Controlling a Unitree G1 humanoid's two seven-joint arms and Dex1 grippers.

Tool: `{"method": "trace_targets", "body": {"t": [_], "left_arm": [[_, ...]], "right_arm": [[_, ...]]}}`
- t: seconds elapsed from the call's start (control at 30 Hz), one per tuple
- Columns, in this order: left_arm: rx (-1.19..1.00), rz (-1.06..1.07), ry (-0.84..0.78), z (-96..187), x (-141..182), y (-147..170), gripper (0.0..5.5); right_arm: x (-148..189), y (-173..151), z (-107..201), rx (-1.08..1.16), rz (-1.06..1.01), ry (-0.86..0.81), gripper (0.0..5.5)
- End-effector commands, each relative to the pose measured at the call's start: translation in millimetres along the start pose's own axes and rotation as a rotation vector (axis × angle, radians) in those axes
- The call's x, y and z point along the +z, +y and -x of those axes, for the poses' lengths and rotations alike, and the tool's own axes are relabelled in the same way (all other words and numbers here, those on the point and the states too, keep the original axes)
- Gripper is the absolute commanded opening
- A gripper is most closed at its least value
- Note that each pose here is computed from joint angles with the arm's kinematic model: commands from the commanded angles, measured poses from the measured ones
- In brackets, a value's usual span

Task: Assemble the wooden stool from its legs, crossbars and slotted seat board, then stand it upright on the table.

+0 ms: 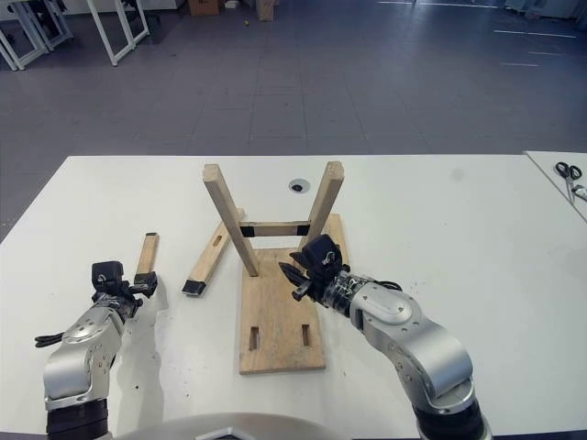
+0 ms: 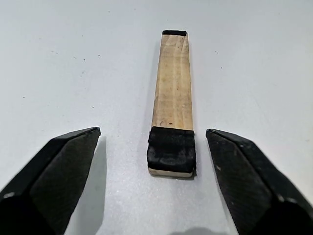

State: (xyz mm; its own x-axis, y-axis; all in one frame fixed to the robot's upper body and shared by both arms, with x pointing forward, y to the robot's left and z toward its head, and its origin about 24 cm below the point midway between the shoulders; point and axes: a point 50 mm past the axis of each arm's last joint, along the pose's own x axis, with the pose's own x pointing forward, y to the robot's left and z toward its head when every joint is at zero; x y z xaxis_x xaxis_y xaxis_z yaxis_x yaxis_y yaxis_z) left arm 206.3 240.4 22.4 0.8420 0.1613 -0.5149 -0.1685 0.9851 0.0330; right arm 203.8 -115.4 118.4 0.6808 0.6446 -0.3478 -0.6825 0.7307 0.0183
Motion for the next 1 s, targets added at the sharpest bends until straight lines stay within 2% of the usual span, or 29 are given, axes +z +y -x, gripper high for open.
{"method": "trace_targets", "body": {"t": [0.03,0.4,0.47,0.53,0.67,0.73,0.8,0.83,0.87,0.93,1.0], "left_arm": [[-0.055,-0.020,0.099,-6.1,-27.9,-1.0,3.33],[-0.029,0.024,0.188,-11.7,-73.5,-2.7,1.55],[-0.019,0.043,0.195,-11.0,-77.8,-3.4,1.32],[-0.023,0.073,0.177,-10.5,-78.1,-4.4,1.32],[-0.298,0.513,-0.215,16.7,-28.0,-11.1,1.32],[-0.690,0.722,-0.292,45.5,-4.3,-13.3,1.32],[-1.055,0.815,-0.279,79.6,13.3,-16.6,1.32],[-1.105,0.766,-0.261,85.9,19.1,-18.8,1.32],[-1.066,0.692,-0.259,84.0,23.7,-20.6,1.32],[-0.873,0.487,-0.287,75.9,30.5,-25.2,1.32],[-0.801,0.422,-0.317,83.8,31.2,-40.2,1.32]], "right_arm": [[5.8,-1.1,-0.5,-0.008,0.004,-0.010,1.35],[15.0,-3.5,-2.6,-0.002,0.000,-0.029,1.35],[16.4,-4.3,-2.6,0.000,0.004,-0.028,1.35],[16.7,-5.3,-2.6,0.000,0.007,-0.024,1.35],[17.1,-10.3,-5.2,0.013,0.003,-0.019,1.35],[18.7,-12.8,-3.4,0.022,-0.072,-0.044,1.35],[27.7,-16.4,-3.4,0.052,-0.147,-0.089,1.35],[34.7,-17.2,-3.7,0.071,-0.190,-0.123,1.35],[41.4,-15.6,-4.5,0.093,-0.233,-0.156,1.35],[52.4,-2.8,-9.7,0.159,-0.344,-0.210,1.35],[55.3,11.4,-17.5,0.214,-0.476,-0.220,1.35]]}}
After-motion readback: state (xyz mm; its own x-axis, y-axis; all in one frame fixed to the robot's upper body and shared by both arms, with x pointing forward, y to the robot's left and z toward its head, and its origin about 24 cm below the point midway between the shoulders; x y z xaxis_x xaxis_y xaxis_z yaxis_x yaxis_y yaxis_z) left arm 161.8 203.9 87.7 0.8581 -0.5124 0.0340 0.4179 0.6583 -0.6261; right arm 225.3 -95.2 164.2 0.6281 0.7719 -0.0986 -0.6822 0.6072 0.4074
